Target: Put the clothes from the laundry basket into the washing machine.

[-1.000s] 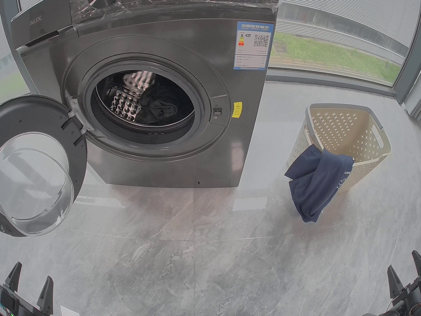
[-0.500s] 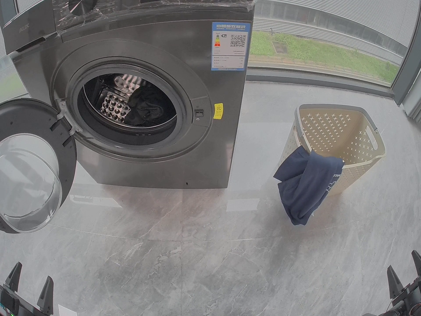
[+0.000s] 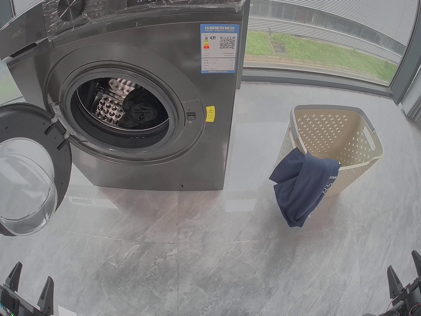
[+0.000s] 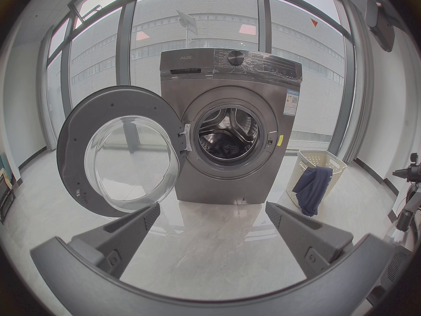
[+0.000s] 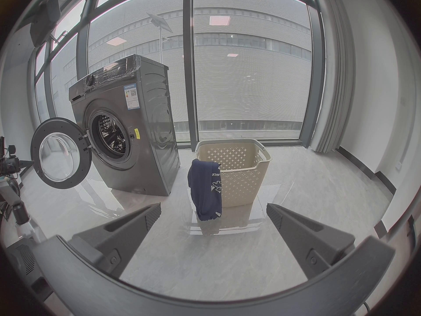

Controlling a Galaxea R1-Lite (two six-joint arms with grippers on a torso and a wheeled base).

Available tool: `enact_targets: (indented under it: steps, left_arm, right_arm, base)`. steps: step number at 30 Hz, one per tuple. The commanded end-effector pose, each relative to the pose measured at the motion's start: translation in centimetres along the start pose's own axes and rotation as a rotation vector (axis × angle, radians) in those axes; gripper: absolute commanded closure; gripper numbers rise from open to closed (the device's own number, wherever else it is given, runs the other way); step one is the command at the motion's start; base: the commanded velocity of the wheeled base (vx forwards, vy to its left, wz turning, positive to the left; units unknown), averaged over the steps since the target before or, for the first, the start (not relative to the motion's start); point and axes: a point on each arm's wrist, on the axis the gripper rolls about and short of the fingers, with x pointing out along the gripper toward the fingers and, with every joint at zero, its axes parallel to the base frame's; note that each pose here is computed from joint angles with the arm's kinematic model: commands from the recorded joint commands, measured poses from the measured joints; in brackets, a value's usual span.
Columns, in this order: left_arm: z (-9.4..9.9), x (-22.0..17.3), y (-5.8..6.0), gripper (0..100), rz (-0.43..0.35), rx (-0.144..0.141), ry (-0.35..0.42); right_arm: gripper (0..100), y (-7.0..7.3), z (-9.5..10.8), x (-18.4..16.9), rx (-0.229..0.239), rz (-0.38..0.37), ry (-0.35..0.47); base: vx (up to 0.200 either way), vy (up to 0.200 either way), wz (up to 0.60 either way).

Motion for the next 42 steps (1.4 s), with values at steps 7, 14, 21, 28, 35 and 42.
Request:
enact_targets:
  steps: [7, 14, 21, 28, 35, 42]
  left_arm:
    - [-0.44, 0.08, 0.02, 0, 0.001, 0.0, 0.009]
    - [-0.44, 0.08, 0.02, 0, 0.001, -0.003, 0.009]
    - [-0.46, 0.08, 0.02, 0, 0.003, -0.005, 0.011]
    - [-0.46, 0.09, 0.02, 0, 0.003, -0.006, 0.012]
    - [-0.46, 0.08, 0.02, 0, 0.003, -0.005, 0.011]
    - [-0.46, 0.09, 0.02, 0, 0.003, -0.005, 0.012]
  right_arm:
    - [0, 0.0, -0.18, -0.07, 0.0, 0.0, -0.009]
    - [0, 0.0, -0.18, -0.07, 0.0, 0.0, -0.009]
    - [0, 0.0, -0.18, -0.07, 0.0, 0.0, -0.009]
    - [0, 0.0, -0.18, -0.07, 0.0, 0.0, -0.009]
    - [0, 0.0, -0.18, -0.07, 0.0, 0.0, -0.009]
    - [0, 0.0, -0.18, -0.07, 0.0, 0.0, -0.009]
  base:
    - [0.0, -0.2, 0.0]
    - [0.0, -0.2, 0.0]
    - [0.0, -0.171, 0.0]
    - [0.0, 0.0, 0.0]
    - [0.0, -0.086, 0.0]
    - [0.0, -0.171, 0.0]
